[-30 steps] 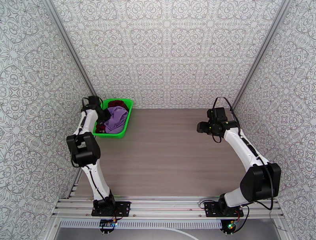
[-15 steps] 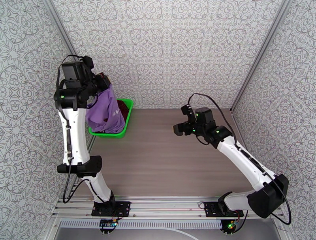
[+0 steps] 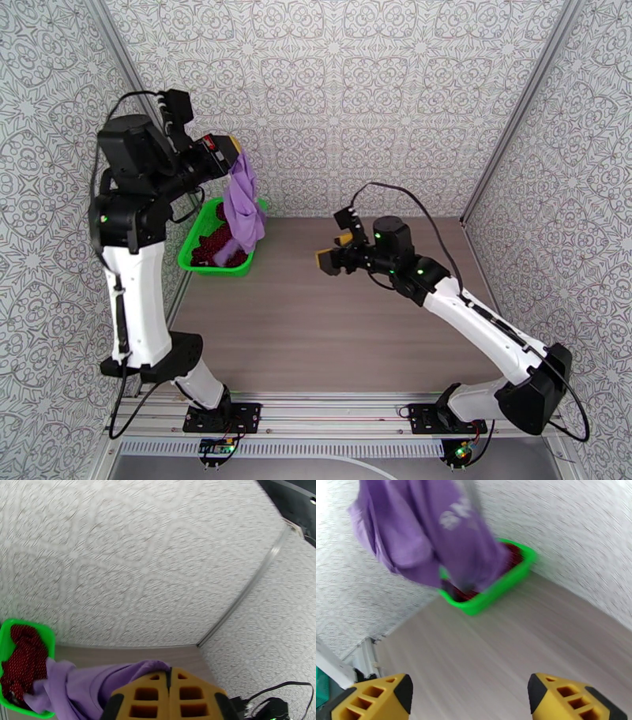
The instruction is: Fold and stack the mixed laundry pile
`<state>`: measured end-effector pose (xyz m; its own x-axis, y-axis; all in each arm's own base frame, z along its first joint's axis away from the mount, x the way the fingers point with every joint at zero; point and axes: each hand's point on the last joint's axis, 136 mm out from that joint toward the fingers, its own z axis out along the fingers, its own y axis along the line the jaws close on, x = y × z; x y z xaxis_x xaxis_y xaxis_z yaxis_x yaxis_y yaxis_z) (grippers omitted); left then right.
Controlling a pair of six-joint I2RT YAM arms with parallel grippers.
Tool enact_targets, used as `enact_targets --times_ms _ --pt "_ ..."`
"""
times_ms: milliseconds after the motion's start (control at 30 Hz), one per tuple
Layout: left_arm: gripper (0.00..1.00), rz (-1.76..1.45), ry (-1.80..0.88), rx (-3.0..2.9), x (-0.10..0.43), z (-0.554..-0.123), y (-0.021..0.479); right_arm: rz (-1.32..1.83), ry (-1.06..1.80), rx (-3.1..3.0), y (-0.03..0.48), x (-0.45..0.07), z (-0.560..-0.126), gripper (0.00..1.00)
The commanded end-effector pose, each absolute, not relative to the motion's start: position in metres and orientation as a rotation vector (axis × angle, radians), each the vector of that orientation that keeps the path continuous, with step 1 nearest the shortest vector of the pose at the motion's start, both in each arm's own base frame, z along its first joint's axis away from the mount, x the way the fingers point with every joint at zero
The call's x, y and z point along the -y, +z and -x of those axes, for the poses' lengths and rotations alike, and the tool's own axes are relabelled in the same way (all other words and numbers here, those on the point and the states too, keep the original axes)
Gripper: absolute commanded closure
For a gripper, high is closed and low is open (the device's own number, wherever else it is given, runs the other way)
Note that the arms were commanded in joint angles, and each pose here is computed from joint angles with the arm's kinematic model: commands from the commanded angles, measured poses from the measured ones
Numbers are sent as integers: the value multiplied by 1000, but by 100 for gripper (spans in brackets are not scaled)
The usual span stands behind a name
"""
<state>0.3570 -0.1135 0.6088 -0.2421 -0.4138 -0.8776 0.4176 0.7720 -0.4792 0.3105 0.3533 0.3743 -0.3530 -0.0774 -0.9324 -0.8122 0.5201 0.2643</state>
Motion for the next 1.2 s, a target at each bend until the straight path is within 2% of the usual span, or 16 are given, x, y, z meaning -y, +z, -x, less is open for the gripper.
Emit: enact_targets --times_ms 0,167,267,333,467,533,567,733,767,833,867,933,1000,1167 --pt "100 -44 -812 -1586 124 -352 623 787 996 -1710 388 -395 -315 22" --pt "100 -44 -799 -1575 121 -344 627 861 1055 -1688 384 -447 -310 25" --pt "100 -40 -780 -1583 119 -341 625 880 1084 -1672 386 -464 -301 32" --pt "100 -37 -771 -1587 117 -340 623 876 1089 -1664 387 -468 -297 43" --pt "100 -38 -772 -1590 117 -337 622 826 1076 -1656 391 -465 -295 72" --pt "100 -37 -772 -1591 117 -335 622 780 1047 -1660 396 -459 -298 99" --pt "100 -37 -772 -1591 116 -333 622 755 1031 -1663 398 -454 -300 100" --pt "100 -28 -780 -1604 116 -328 619 700 984 -1645 417 -430 -295 100" --pt "100 -25 -782 -1608 116 -328 618 714 1000 -1644 419 -430 -290 91" --pt "100 -15 -786 -1621 116 -328 614 754 1029 -1649 420 -432 -280 60" --pt "100 -12 -789 -1626 117 -327 612 764 1024 -1650 419 -434 -277 49" --pt "100 -2 -788 -1639 118 -328 608 778 981 -1638 419 -441 -274 33" --pt "100 10 -787 -1654 120 -329 603 760 913 -1636 421 -444 -280 26" --pt "100 40 -779 -1711 124 -329 585 635 802 -1610 443 -442 -302 23"
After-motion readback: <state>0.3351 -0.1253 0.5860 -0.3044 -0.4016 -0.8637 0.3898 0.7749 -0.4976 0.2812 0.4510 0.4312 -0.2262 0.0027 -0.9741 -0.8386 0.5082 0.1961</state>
